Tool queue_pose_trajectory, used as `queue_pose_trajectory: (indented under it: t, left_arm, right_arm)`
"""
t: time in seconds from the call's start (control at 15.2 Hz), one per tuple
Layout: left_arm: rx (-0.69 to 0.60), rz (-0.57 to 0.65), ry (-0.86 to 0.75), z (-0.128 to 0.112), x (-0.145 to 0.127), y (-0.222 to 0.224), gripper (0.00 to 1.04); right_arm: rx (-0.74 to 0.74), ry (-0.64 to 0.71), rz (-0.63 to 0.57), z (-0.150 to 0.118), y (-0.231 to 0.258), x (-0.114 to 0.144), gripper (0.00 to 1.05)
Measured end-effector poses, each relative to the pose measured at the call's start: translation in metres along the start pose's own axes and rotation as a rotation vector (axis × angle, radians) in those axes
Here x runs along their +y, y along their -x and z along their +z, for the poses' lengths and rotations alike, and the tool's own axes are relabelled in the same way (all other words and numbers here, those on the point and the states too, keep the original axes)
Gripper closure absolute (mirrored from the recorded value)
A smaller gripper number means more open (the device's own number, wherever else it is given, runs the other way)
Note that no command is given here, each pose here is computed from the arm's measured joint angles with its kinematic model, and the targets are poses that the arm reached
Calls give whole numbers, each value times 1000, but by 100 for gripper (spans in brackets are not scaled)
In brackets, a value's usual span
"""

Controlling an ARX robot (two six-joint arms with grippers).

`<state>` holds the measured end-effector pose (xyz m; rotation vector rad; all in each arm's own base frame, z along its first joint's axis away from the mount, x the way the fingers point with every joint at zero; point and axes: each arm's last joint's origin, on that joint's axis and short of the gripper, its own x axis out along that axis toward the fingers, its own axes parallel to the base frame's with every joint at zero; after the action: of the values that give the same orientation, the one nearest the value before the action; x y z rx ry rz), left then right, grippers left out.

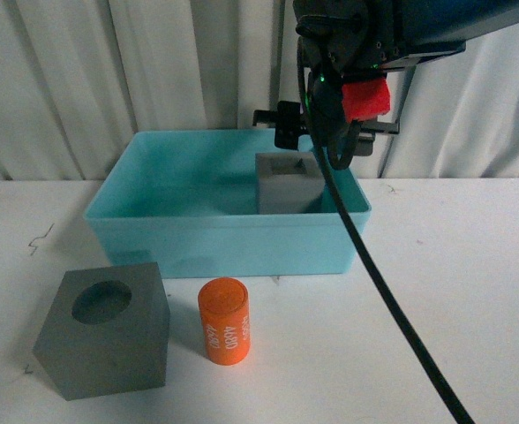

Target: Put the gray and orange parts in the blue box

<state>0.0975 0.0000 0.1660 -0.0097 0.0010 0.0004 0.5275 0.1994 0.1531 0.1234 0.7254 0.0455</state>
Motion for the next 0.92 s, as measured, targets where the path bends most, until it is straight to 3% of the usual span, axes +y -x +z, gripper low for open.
queue_pose_trajectory:
  t: [0.13,0.26,0.39,0.46,0.53,0.66,0.72,0.79,0.92]
  left_arm:
    - [0,0,0,0,0,0,7]
    - [0,0,0,0,0,0,7]
    - [0,0,0,0,0,0,7]
    - [0,0,0,0,0,0,7]
    - [0,0,0,0,0,0,7]
    - [0,0,0,0,0,0,7]
    - [0,0,0,0,0,0,7]
    - [-1,1,0,0,0,0,7]
    - [0,0,0,0,0,0,7]
  right_arm:
    - [-87,-50,8,13,19,-8,29]
    - [-290,-110,38,42,85,-32,5]
    - [-530,-182,75,54,191,-68,7]
    - [-587,-210,58,39,236,-89,6]
    - [-544,-251,36,6,267,-110,7]
    - [-267,-332,-81,-113,285,-139,7]
    - [-324,-298,-16,-159,280,-147,14]
    - [-517,-181,23,-181,287,-159,28]
    - [-745,-3,-5,-189,307,-169,50]
